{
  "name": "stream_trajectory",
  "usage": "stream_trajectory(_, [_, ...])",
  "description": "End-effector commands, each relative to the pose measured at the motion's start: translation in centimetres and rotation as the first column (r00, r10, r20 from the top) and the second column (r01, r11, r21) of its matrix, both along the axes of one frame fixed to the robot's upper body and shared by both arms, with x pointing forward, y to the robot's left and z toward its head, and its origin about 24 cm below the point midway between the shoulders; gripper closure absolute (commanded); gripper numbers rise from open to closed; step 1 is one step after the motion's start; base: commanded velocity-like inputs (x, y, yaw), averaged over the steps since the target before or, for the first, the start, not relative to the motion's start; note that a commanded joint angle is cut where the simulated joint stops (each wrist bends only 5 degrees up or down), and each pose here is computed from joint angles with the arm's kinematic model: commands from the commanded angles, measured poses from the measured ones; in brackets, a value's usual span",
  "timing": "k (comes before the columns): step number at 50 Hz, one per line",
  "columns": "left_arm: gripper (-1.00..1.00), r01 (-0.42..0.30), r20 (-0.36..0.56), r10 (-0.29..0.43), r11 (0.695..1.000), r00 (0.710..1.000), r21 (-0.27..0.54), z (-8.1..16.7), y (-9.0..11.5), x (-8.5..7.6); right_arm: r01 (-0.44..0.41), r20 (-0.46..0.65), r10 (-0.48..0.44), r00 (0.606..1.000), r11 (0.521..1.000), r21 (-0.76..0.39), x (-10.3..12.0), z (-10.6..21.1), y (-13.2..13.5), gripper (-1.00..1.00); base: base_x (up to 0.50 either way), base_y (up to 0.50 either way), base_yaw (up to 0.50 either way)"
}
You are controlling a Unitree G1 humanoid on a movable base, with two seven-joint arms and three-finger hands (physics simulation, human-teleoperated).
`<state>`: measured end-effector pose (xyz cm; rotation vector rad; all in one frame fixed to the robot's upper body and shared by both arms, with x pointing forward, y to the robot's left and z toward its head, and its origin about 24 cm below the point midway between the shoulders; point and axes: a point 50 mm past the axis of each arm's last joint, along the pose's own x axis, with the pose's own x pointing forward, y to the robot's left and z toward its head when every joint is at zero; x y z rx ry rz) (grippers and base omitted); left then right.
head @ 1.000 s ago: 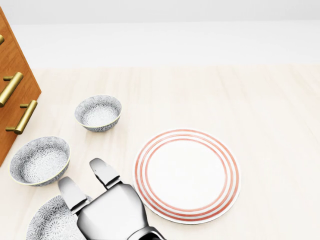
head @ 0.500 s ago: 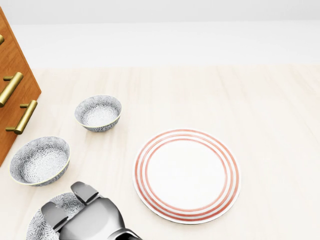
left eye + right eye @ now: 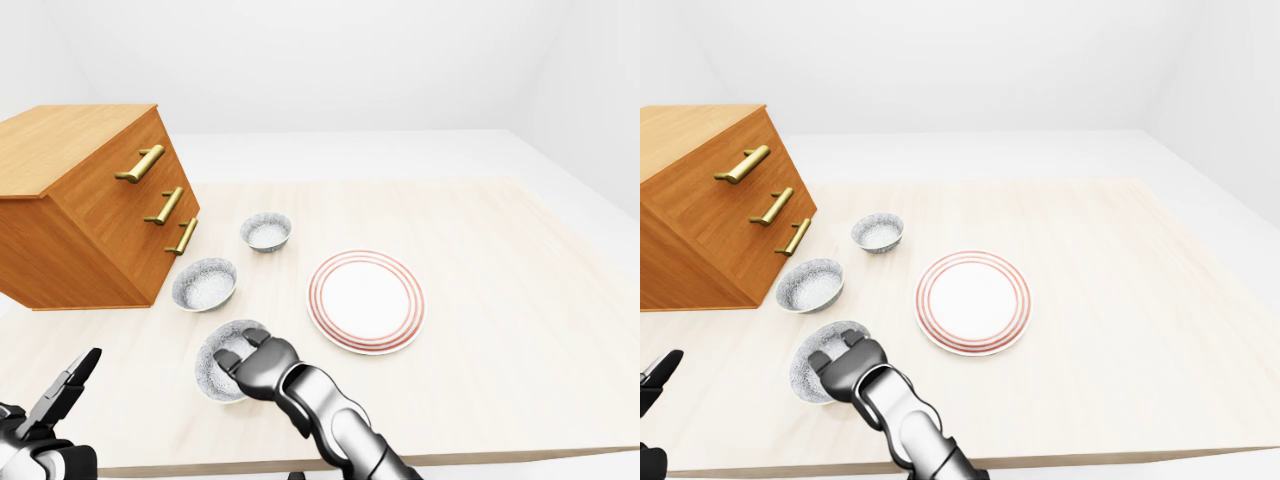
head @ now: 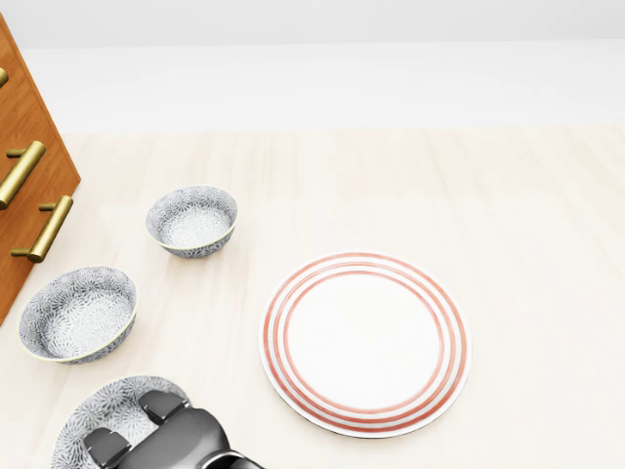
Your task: Put the bowl at the front on the plate.
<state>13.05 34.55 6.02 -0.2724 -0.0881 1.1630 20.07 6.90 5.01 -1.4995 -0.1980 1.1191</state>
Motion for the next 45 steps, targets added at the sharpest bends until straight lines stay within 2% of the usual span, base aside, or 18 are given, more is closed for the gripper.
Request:
stream_trajectory(1, [-1.0,0.004,-0.005,-0.004,1.0,1.0,-0.009,-0.2,0.0,0.1,-0.012,-0.067,0.011,0.998,1.0,-0.024,0.0,-1.3,0.5,-1.0,0.0,0.0,0.0])
stream_trajectory(8, [-1.0,0.005,-0.006,-0.006,1.0,1.0,-0.01,-0.3,0.0,0.1,-0.01,-0.08,0.007,0.997,0.999,-0.034,0.2,-1.6,0.5,-1.0,0.0,0.0,0.0])
stream_trajectory(9, [-1.0,0.011,0.022,-0.011,1.0,1.0,0.007,0.5,0.0,-0.3,-0.009,-0.084,0.006,0.996,0.999,-0.036,0.2,-1.7,0.5,-1.0,0.0,0.0,0.0])
stream_trajectory(30, [-1.0,0.004,0.008,-0.004,1.0,1.0,-0.001,0.1,0.0,0.0,-0.006,-0.146,0.0,0.989,0.999,-0.042,0.1,-2.8,0.4,-1.0,0.0,0.0,0.0])
stream_trajectory(31, [-1.0,0.005,0.006,-0.005,1.0,1.0,-0.003,0.0,0.0,0.0,-0.007,-0.148,0.001,0.989,0.999,-0.04,0.1,-2.8,0.4,-0.87,0.0,0.0,0.0])
stream_trajectory(32, [-1.0,0.006,0.004,-0.006,1.0,1.0,-0.004,0.0,0.0,0.0,-0.007,-0.15,0.001,0.989,0.999,-0.039,0.1,-2.8,0.4,-0.25,0.0,0.0,0.0])
stream_trajectory(33, [-1.0,0.004,0.005,-0.004,1.0,1.0,-0.003,0.0,0.0,0.0,-0.008,-0.147,0.003,0.989,0.999,-0.037,0.1,-2.7,0.5,1.0,0.0,0.0,0.0])
stream_trajectory(45, [-1.0,0.008,0.003,-0.008,1.0,1.0,-0.008,-0.1,0.0,0.1,0.001,-0.131,-0.006,0.991,0.999,-0.037,0.3,-2.5,0.2,1.0,0.0,0.0,0.0])
